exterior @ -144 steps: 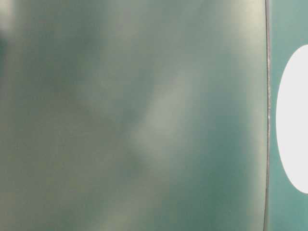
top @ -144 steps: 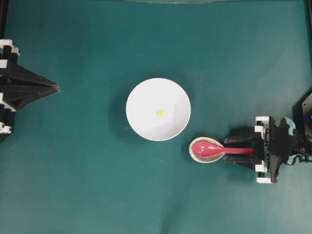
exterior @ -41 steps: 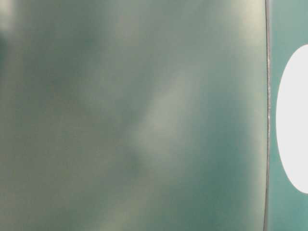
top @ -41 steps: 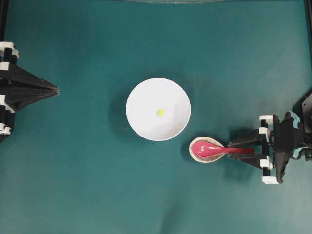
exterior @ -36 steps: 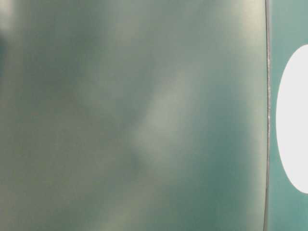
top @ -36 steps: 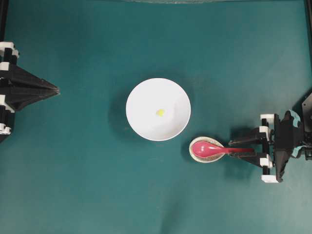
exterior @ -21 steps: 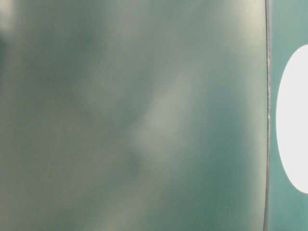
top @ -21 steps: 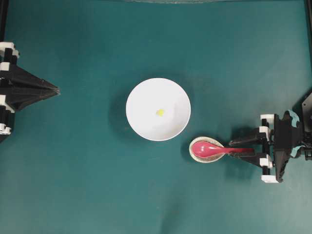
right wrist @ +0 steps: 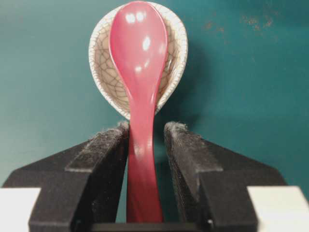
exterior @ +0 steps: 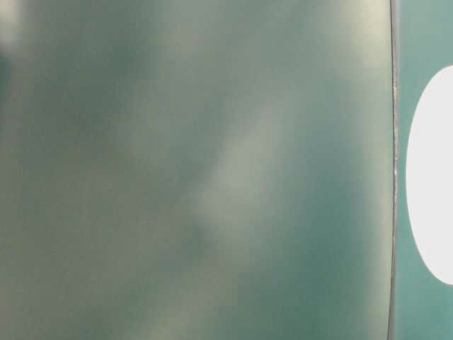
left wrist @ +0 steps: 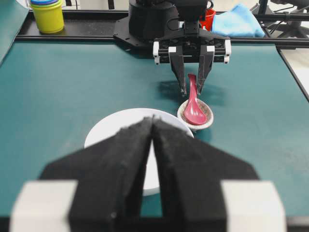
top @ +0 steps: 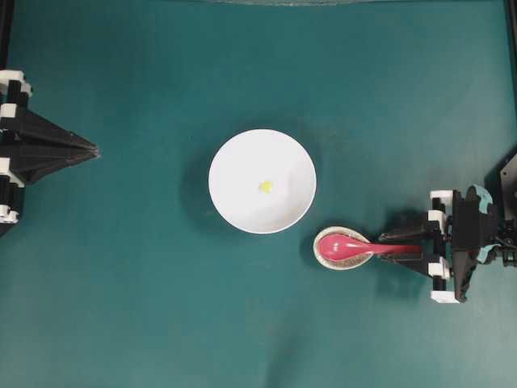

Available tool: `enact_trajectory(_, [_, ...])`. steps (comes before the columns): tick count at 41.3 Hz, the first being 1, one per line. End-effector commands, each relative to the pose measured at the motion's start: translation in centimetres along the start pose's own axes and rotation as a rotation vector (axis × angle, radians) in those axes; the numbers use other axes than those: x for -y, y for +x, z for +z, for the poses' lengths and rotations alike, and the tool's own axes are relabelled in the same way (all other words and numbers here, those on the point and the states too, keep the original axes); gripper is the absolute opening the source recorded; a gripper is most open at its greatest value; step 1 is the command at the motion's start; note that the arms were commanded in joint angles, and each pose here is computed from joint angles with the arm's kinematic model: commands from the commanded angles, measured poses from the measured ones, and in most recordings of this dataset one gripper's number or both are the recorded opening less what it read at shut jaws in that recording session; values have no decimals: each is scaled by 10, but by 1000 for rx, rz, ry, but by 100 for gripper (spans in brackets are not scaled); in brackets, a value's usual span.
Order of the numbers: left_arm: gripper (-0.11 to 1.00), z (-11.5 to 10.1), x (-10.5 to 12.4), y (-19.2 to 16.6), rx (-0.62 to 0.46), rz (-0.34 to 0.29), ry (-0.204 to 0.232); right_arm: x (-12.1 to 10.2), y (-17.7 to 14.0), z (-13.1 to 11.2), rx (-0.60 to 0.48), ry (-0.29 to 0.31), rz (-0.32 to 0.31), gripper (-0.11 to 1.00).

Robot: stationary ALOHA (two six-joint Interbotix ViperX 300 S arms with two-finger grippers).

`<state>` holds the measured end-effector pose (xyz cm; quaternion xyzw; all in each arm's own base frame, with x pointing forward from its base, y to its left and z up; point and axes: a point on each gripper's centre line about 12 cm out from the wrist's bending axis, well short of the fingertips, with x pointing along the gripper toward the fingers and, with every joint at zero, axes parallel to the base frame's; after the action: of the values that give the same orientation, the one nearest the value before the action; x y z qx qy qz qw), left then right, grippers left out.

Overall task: Scoop the yellow hexagonal prism block from the bowl with a spoon using the right arm.
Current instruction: 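Lower the right gripper around the red spoon handle and close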

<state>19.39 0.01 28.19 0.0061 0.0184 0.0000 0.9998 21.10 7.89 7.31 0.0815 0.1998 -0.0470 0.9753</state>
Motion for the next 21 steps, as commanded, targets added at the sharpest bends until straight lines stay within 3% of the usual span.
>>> enact_trajectory(1, [9, 12, 0, 2, 29, -1, 3, -2, 1, 3, 14, 10, 5, 42])
enact_trajectory(21, [9, 12, 0, 2, 29, 0, 3, -1, 0, 1, -6, -6, 3, 42])
